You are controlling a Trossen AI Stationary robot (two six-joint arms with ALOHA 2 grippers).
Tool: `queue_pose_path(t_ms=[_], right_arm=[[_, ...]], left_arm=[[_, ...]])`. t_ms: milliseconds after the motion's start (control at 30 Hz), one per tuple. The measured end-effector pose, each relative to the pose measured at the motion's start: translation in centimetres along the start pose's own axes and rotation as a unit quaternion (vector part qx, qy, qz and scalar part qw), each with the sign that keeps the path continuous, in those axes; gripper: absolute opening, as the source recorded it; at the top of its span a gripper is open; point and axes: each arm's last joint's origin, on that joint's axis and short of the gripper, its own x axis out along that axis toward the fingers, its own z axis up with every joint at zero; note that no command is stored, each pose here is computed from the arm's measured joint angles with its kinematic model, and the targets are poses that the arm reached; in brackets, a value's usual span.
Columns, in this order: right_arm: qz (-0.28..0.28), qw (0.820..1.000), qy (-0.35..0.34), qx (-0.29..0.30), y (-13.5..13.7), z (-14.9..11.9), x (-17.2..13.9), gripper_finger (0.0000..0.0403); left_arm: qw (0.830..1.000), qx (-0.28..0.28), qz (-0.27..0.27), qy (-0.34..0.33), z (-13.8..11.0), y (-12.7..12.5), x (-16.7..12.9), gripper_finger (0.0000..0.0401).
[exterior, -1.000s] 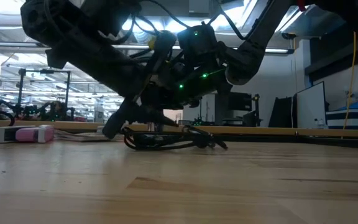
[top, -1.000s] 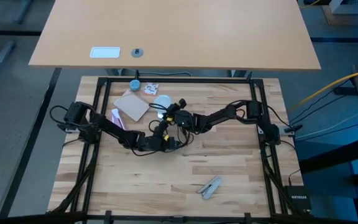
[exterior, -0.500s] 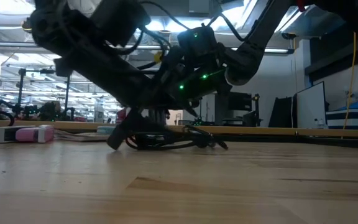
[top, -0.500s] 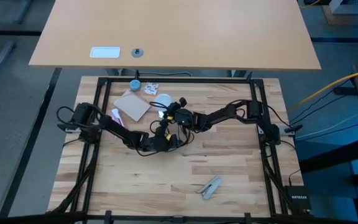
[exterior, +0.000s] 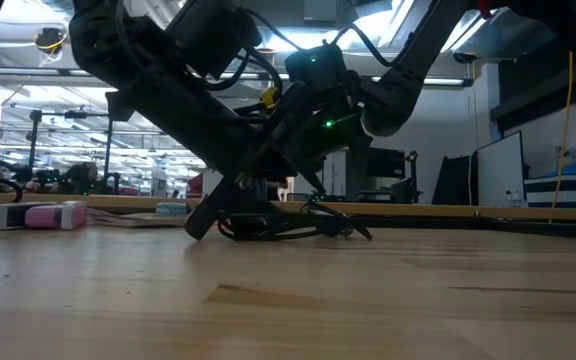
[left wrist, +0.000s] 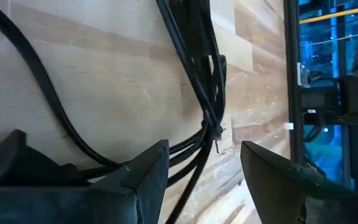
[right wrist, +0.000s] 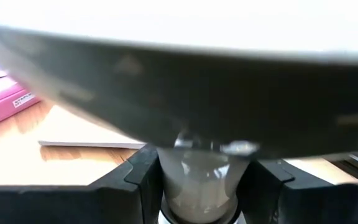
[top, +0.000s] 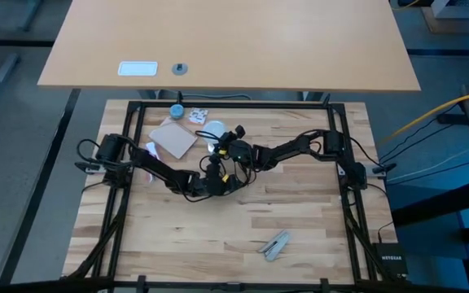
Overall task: Screw lightbulb
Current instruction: Remove the lightbulb from the lamp
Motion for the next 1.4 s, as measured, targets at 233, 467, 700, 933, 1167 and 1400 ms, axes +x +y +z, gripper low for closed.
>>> queue_pose_path(t_ms=[233,467,700,933,1167,1400], right_arm=[[0.001,1.0,0.007,-0.004,0.0,-0.1,0.0,0.0166],[-0.009,0.999,0.01,-0.04,0.1,-0.1,-0.2,0.0166],[-0.014,0.999,0.009,-0.05,0.2,-0.1,-0.2,0.0166],[-0.02,0.998,0.01,-0.05,0.2,-0.2,-0.2,0.0166],[-0.02,0.998,0.01,-0.051,0.2,-0.2,-0.2,0.0166],[-0.012,0.999,0.012,-0.052,0.2,-0.3,-0.2,0.0166]], left_arm=[[1.0,0.002,0.011,-0.011,0.1,0.2,-0.1,0.0192],[0.998,-0.025,-0.05,0.011,-0.8,-1.0,-0.5,0.0192],[0.994,-0.045,-0.1,0.025,-1.5,-2.0,-1.1,0.0192],[0.993,-0.059,-0.104,0.025,-1.2,-2.3,-0.9,0.0192],[0.988,-0.06,-0.132,0.056,-1.6,-4.4,-0.8,0.0192],[0.994,-0.001,-0.1,0.033,-0.3,-4.2,0.1,0.0192]])
